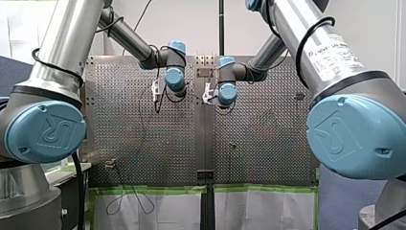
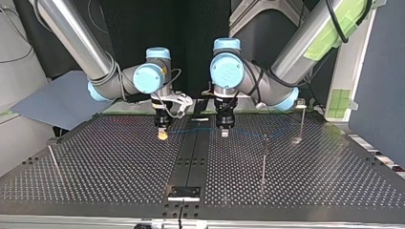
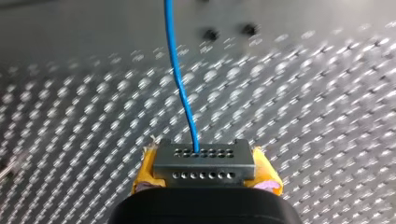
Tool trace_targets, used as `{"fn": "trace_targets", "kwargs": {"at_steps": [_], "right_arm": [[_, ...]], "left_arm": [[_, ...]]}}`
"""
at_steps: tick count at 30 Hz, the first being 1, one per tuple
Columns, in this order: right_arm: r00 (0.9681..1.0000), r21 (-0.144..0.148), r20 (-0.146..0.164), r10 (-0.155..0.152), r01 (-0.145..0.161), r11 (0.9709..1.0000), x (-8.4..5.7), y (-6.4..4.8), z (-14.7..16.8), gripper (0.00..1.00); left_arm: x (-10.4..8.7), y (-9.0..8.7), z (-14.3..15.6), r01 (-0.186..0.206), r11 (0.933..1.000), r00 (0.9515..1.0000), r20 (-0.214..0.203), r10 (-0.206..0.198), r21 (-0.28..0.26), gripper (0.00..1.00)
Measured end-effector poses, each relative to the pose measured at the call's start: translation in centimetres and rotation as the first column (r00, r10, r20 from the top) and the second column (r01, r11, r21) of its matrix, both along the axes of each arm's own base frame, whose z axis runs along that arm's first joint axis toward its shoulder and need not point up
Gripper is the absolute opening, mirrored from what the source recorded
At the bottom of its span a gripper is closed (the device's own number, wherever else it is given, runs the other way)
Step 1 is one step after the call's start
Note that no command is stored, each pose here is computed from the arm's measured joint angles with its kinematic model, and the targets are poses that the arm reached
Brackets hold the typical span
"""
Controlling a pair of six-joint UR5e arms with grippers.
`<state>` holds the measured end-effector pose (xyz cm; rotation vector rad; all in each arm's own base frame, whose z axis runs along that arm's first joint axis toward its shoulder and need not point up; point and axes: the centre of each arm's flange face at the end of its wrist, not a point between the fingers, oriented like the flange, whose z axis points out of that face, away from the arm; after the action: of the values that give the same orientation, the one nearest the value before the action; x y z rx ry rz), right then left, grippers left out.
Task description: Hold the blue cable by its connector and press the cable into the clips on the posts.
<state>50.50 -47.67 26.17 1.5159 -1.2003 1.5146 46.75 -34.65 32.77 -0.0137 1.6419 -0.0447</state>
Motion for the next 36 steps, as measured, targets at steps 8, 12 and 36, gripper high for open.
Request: {"fn": "trace_targets", "kwargs": {"at_steps": [8, 12, 36], "right_arm": [[0.9987, 0.020, -0.051, -0.002, 0.003, 0.9998, -1.3, 0.8, -2.8, 0.00], [0.9983, 0.022, -0.058, -0.004, 0.005, 0.9997, -1.9, 1.2, -4.0, 0.00], [0.9977, -0.005, -0.065, -0.017, 0.017, 0.9998, -6.0, 3.9, -8.9, 0.00]], "left_arm": [[-0.8, -0.6, -0.8, 0.014, 0.9999, 0.9999, 0.002, -0.014, -0.007, 0.00], [-1.3, -0.6, -2.1, 0.008, 1.0000, 1.0000, -0.002, -0.008, 0.001, 0.00], [-2.8, -5.4, -12.9, 0.045, 0.9956, 0.9975, -0.059, -0.040, 0.082, 0.00]]}}
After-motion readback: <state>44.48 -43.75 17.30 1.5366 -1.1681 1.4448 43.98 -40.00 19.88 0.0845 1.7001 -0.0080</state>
